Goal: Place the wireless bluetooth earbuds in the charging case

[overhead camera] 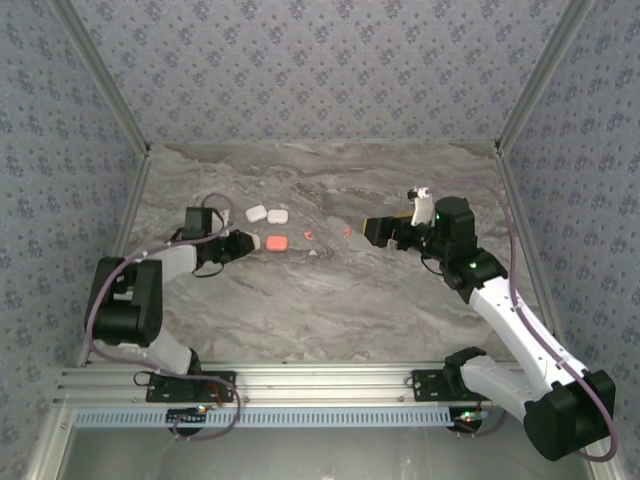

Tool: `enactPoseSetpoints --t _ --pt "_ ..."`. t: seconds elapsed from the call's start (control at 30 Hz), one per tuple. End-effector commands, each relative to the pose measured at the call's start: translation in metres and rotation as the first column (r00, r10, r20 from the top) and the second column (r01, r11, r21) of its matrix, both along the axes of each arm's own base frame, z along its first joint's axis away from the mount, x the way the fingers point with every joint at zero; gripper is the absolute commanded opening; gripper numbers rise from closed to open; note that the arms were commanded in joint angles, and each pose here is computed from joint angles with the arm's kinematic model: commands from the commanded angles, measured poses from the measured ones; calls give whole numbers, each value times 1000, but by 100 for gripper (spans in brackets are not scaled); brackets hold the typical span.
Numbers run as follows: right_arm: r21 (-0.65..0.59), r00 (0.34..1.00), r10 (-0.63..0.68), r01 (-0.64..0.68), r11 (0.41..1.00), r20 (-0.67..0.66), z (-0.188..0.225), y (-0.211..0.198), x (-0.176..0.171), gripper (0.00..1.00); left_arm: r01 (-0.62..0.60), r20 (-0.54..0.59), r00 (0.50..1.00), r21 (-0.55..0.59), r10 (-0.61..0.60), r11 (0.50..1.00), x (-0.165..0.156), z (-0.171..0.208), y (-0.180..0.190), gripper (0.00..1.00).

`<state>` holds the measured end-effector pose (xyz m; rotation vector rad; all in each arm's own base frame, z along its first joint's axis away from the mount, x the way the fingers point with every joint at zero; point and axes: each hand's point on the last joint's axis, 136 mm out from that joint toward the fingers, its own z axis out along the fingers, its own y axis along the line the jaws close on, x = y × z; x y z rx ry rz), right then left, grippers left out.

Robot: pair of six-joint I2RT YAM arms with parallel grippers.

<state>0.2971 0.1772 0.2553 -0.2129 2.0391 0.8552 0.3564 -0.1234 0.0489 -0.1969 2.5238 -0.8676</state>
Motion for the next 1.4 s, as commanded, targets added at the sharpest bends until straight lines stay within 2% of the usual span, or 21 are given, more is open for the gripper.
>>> enactPoseSetpoints --t 0.0,0.07,0.13,0.2,0.27,0.4,0.5,0.6,0.77,0.83,0.97,1.13,1.37 --pt "20 1000 23 -23 1000 1 10 3 -2 100 36 -34 999 -46 -38 998 5 0 -9 0" --pt "18 1000 26 -26 999 -1 10 4 -3 100 31 -61 998 -35 -34 999 6 -11 -7 3" --pt "17 999 33 -32 999 -2 9 5 -3 100 28 -82 996 -31 -30 999 6 -19 -6 13" --pt "15 999 35 -35 999 -3 10 5 -3 100 22 -100 995 -26 -25 999 5 -25 -5 29" --pt "13 999 38 -38 999 -8 9 5 -3 100 16 -109 994 -12 -17 1000 4 -29 -3 41" --pt "-23 999 50 -50 998 -19 5 8 0 100 0 -102 995 32 3 999 5 -26 5 57" --pt "-105 997 75 -76 992 -18 -4 14 4 100 -14 -69 997 56 18 998 8 -14 12 65" --pt "-239 991 137 -133 962 1 -18 27 8 100 -31 4 1000 67 31 997 11 9 16 74" --pt "-434 942 336 -308 846 -13 -51 67 21 100 -83 177 982 71 69 994 7 62 24 87" --pt "-509 898 440 -393 765 -33 -63 87 24 100 -119 240 966 79 97 990 1 81 31 92" --pt "-651 827 560 -453 610 -51 -86 120 44 100 -206 345 924 80 167 975 -19 112 46 99" --pt "-650 733 679 -541 533 -54 -108 159 64 100 -281 369 899 74 235 957 -47 127 61 99" --pt "-704 588 801 -615 354 -111 -153 204 72 100 -341 367 882 61 296 938 -70 127 73 99"
